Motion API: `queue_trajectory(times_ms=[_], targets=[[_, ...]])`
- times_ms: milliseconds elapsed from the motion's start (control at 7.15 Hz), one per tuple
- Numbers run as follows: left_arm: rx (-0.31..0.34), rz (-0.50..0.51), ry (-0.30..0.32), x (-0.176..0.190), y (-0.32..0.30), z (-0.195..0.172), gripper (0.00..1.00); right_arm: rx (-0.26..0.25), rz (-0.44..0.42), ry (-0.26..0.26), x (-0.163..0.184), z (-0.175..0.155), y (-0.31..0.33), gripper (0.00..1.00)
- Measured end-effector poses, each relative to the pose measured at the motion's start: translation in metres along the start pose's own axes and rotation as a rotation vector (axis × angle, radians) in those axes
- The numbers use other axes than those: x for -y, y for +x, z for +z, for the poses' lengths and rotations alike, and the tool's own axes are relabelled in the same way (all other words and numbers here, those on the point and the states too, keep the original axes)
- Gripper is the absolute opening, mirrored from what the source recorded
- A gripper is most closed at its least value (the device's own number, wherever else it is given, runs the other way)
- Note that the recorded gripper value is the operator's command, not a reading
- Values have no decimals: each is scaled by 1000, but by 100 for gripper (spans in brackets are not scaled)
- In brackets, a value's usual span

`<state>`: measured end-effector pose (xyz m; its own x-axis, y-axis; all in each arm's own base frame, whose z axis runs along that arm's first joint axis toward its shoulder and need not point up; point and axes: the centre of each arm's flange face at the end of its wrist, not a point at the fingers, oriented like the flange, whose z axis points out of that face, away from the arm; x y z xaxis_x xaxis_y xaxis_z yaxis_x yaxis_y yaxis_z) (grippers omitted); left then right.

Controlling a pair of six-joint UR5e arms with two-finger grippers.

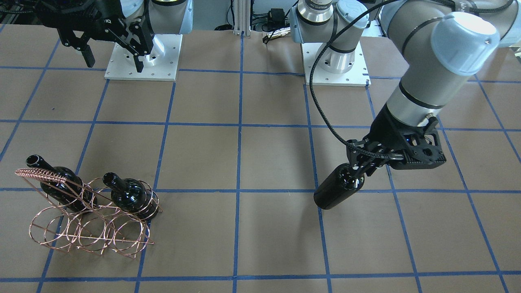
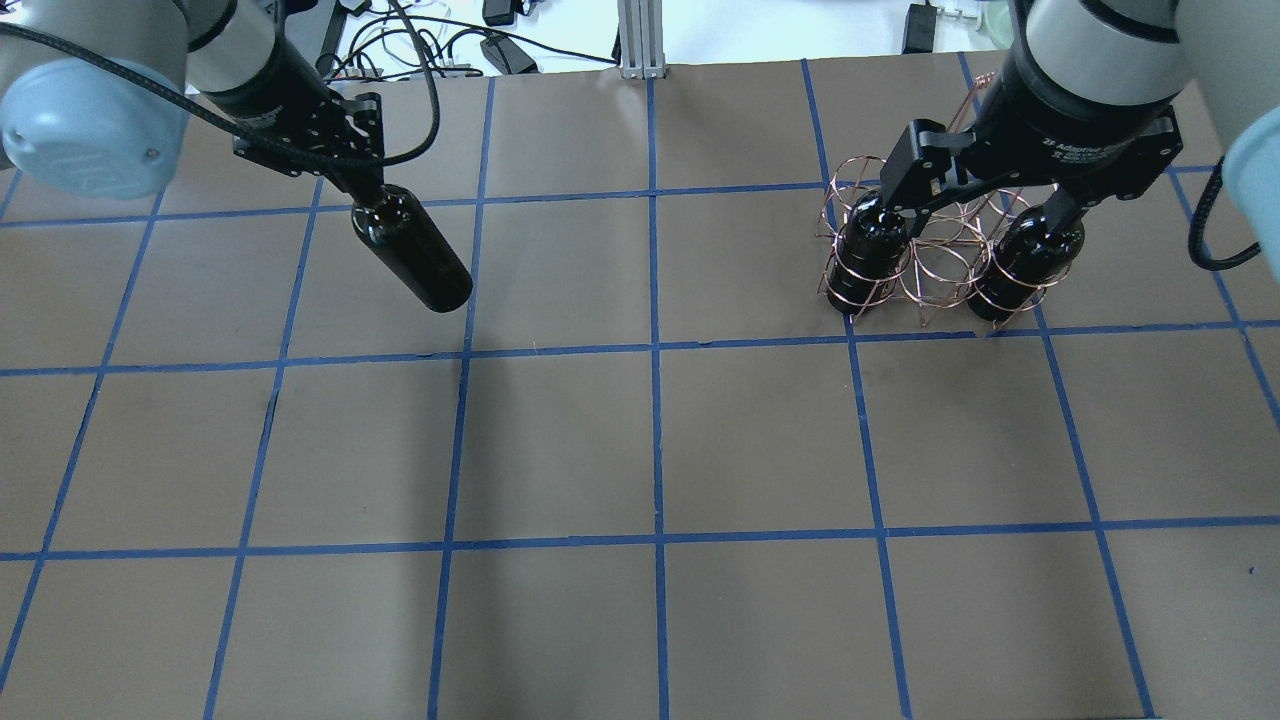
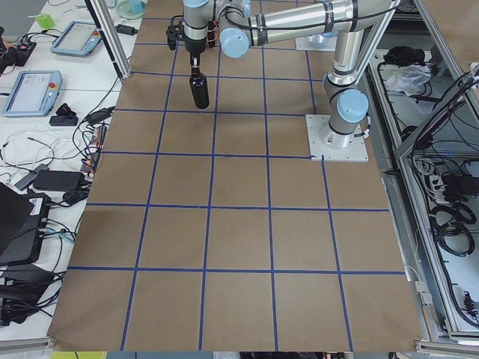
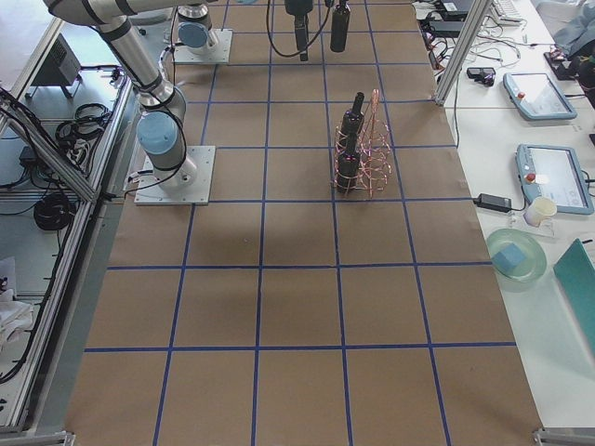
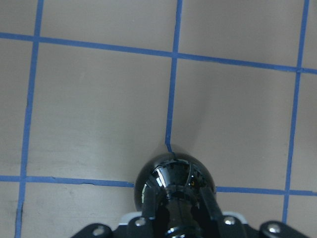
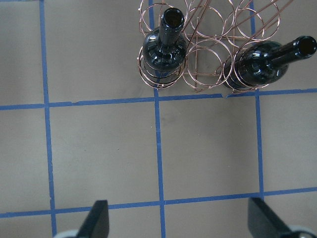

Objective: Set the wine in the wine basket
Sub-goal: 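Lower the held bottle upright onto the table center with the left gripper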

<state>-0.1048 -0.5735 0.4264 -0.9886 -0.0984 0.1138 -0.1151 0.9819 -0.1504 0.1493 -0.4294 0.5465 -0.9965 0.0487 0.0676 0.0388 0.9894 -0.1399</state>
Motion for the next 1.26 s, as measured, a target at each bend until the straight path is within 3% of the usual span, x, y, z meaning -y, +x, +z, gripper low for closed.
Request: queue_trajectory(times_ms=[559,1259], targets=[[92,-10,-25,-77,38,19,0,0,-1,-1,0,0,0,100],[108,-18,-70,-105,40,36,0,0,0,1,-1,-1,0,100]])
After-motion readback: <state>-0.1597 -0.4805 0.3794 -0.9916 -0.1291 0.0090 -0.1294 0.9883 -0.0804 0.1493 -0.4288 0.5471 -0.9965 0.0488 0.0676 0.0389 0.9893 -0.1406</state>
